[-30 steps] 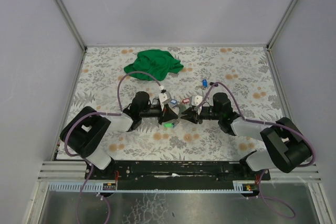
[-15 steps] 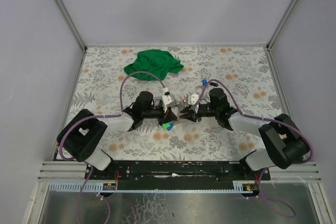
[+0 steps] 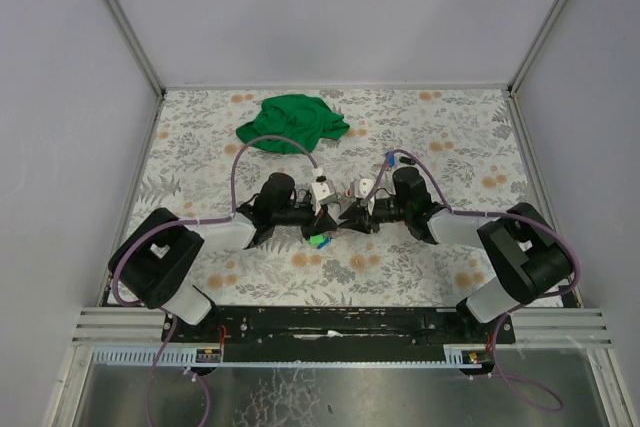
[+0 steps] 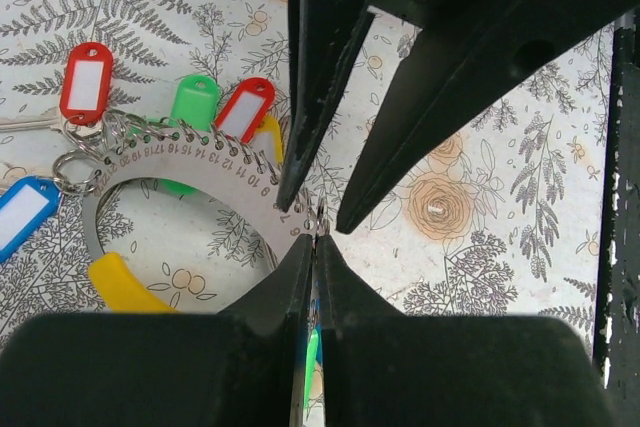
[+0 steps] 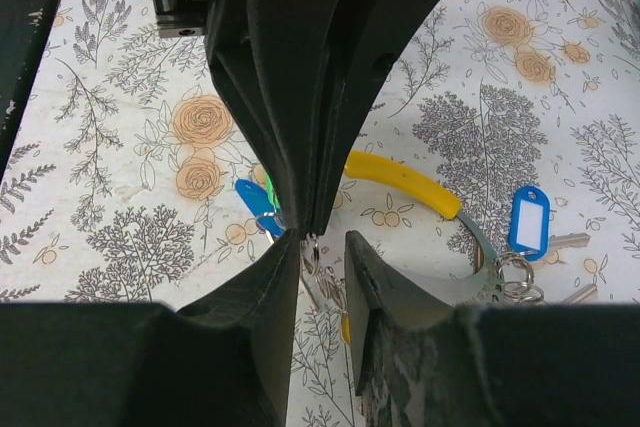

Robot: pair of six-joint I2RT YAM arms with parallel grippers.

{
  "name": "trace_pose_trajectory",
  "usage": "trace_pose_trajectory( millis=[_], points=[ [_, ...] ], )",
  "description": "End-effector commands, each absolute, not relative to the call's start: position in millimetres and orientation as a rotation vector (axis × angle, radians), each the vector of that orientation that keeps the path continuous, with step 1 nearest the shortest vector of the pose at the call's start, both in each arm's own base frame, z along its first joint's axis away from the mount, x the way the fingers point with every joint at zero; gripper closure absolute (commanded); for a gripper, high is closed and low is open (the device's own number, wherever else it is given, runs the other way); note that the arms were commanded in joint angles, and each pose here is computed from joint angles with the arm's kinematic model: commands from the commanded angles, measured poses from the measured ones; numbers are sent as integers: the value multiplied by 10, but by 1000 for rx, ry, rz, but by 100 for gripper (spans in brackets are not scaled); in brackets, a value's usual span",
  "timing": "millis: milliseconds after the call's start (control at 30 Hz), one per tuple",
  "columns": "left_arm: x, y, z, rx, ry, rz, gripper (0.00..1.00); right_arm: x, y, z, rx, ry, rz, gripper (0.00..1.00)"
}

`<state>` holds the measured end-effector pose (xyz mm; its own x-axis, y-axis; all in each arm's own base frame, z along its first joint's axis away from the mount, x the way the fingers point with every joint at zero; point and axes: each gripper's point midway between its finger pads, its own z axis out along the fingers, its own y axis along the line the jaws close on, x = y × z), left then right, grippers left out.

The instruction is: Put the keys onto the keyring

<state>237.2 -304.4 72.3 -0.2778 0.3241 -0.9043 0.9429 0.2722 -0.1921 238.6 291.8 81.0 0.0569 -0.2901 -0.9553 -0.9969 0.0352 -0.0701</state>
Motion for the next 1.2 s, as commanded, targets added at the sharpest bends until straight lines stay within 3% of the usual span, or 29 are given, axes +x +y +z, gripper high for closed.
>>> trace_pose_trajectory(
  millis=[0,400,800,1167],
  points=[
    [2433,-3125,899,1184,1696,-982,100,2452,3017,939,-1436,1320,988,70],
    [2434,-3126,907,1184,1694,-979,100,2449,2979,794,-1464,1373,978,73],
    [2414,-3127,913,1177,1683,-991,100,2464,2994,789,-1461,1374,983,85],
    [2495,-2970,1094,1001,1590,-1086,77,2423,3024,963,-1349,1300,1020,98]
  ],
)
